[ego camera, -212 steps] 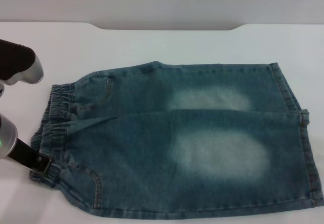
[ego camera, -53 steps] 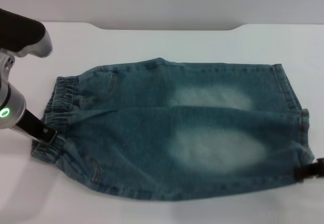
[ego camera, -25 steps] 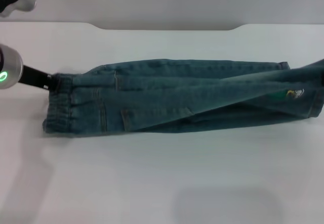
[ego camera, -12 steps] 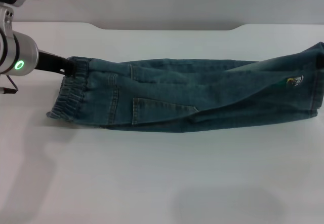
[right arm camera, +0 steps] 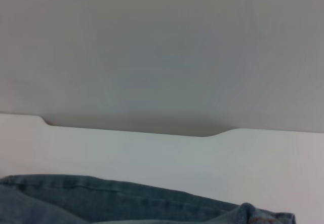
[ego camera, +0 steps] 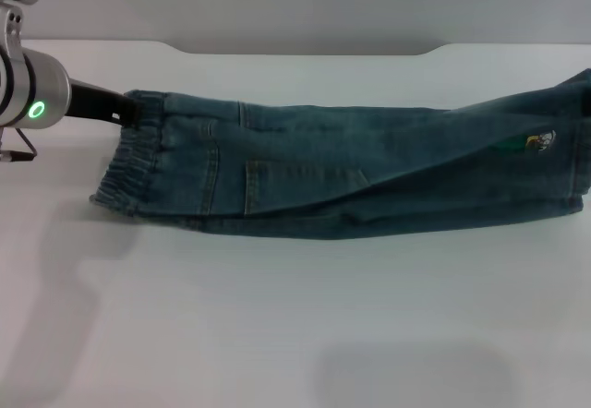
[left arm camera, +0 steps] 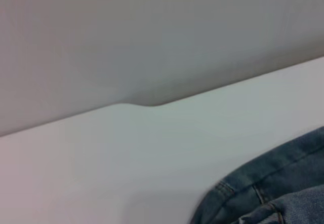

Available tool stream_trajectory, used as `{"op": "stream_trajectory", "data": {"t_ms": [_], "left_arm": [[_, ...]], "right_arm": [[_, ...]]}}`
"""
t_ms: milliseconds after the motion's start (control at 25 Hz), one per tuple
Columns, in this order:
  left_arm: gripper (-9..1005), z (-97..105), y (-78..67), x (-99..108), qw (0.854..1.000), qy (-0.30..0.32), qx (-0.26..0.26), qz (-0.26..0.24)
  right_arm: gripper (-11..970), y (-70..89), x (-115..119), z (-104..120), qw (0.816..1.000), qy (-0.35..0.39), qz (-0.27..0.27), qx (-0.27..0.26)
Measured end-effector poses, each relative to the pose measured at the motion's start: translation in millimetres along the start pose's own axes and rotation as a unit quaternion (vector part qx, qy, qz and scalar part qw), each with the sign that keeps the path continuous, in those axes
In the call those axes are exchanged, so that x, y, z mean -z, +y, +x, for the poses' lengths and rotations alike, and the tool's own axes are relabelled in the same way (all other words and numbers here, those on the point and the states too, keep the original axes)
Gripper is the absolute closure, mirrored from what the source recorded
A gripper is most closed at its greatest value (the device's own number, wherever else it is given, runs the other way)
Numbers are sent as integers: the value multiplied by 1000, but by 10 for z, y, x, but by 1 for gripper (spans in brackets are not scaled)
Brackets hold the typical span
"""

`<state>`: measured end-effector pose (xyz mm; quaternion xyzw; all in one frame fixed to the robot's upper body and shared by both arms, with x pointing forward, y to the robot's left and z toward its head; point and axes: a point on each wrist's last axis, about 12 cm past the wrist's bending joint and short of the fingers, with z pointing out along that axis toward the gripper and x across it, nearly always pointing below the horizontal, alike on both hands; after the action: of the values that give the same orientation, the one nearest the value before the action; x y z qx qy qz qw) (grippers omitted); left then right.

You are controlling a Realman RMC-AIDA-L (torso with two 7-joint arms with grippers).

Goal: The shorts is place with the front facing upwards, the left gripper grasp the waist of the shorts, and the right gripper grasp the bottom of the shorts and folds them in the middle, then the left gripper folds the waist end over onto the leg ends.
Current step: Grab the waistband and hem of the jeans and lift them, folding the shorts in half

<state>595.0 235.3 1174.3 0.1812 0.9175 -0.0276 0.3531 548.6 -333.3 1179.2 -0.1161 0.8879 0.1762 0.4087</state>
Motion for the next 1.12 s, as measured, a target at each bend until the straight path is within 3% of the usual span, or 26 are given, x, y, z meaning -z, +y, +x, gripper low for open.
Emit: {"op": "stream_trajectory", "data": {"t_ms": [520, 800, 1120], "left_arm": [[903, -74, -8, -102, 999, -53, 9, 10], [901, -89, 0, -175, 998, -64, 11, 11], [899, -120, 38, -408, 996, -91, 15, -3]], "right_arm": [[837, -55, -65, -89, 999, -28, 28, 21], [819, -96, -276, -78, 999, -28, 27, 24], [799, -180, -516, 11, 997, -13, 49, 50]]}}
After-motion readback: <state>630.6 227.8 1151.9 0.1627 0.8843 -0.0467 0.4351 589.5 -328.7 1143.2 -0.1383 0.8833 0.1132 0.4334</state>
